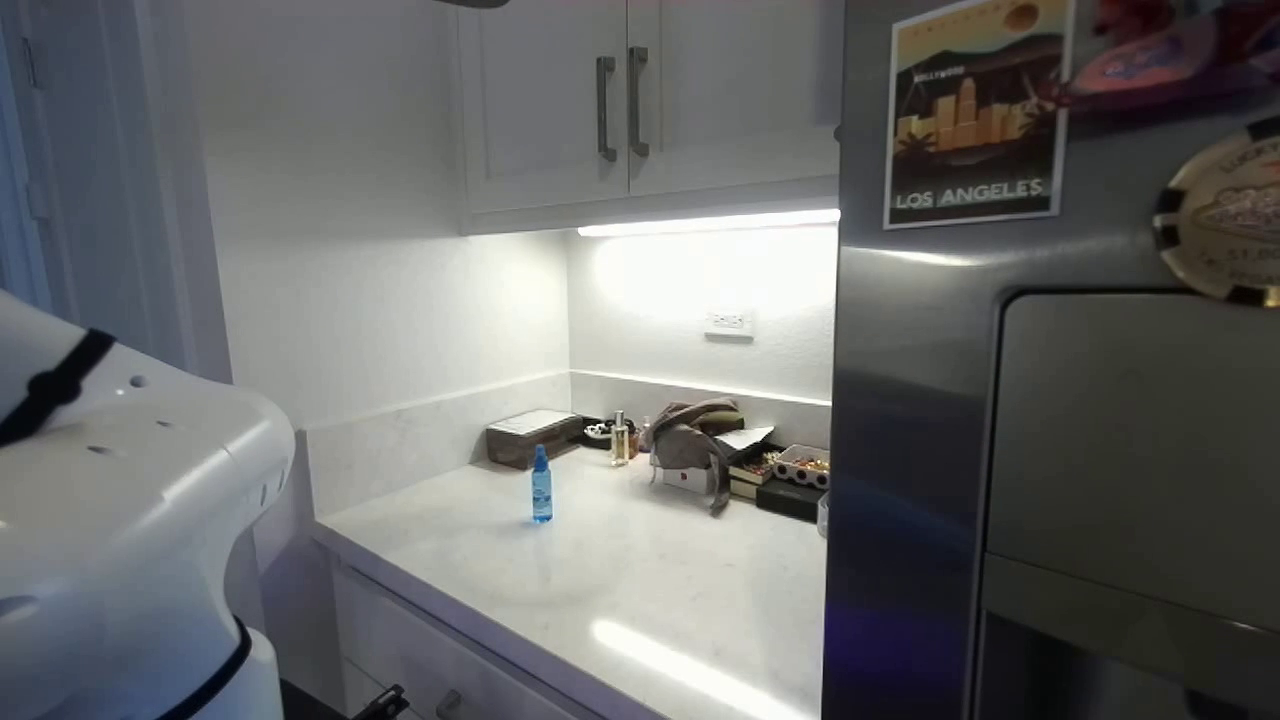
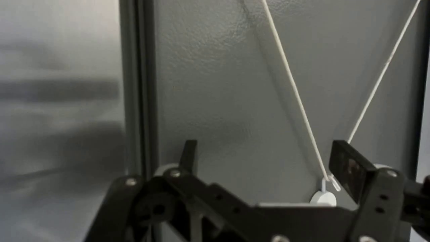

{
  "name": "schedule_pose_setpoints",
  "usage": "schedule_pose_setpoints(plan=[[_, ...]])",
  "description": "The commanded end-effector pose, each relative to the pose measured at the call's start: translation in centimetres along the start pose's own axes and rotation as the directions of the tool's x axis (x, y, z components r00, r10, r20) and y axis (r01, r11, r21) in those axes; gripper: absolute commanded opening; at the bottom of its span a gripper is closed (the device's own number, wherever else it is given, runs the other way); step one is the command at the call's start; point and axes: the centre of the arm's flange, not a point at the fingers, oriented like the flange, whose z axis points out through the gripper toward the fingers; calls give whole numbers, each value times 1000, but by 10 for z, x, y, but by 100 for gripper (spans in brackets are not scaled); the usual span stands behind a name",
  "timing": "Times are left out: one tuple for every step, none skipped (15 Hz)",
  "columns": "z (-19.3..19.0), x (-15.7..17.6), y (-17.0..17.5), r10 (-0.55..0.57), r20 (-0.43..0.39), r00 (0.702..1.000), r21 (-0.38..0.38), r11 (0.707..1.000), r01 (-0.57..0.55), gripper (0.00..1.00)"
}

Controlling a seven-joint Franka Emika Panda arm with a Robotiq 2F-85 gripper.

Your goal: Take down the white flag from the hanger

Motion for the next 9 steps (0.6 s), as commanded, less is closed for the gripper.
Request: schedule_pose_setpoints(plan=[[21,21,-10,-32,-26,999,-12,999,32,100],[25,22,-12,-40,-23,999,-14,999,39,100],[28,23,-14,-47,-23,999,-16,999,47,100],[31,24,-17,-55,-23,998,-20,998,55,100],[32,26,-19,-65,-24,998,-23,998,64,100],[34,26,-22,-71,-25,997,-24,997,70,100],[36,27,-25,-79,-24,997,-25,997,78,100],[39,27,-27,-85,-24,996,-27,996,84,100],[43,27,-30,-94,-24,995,-30,995,93,100]])
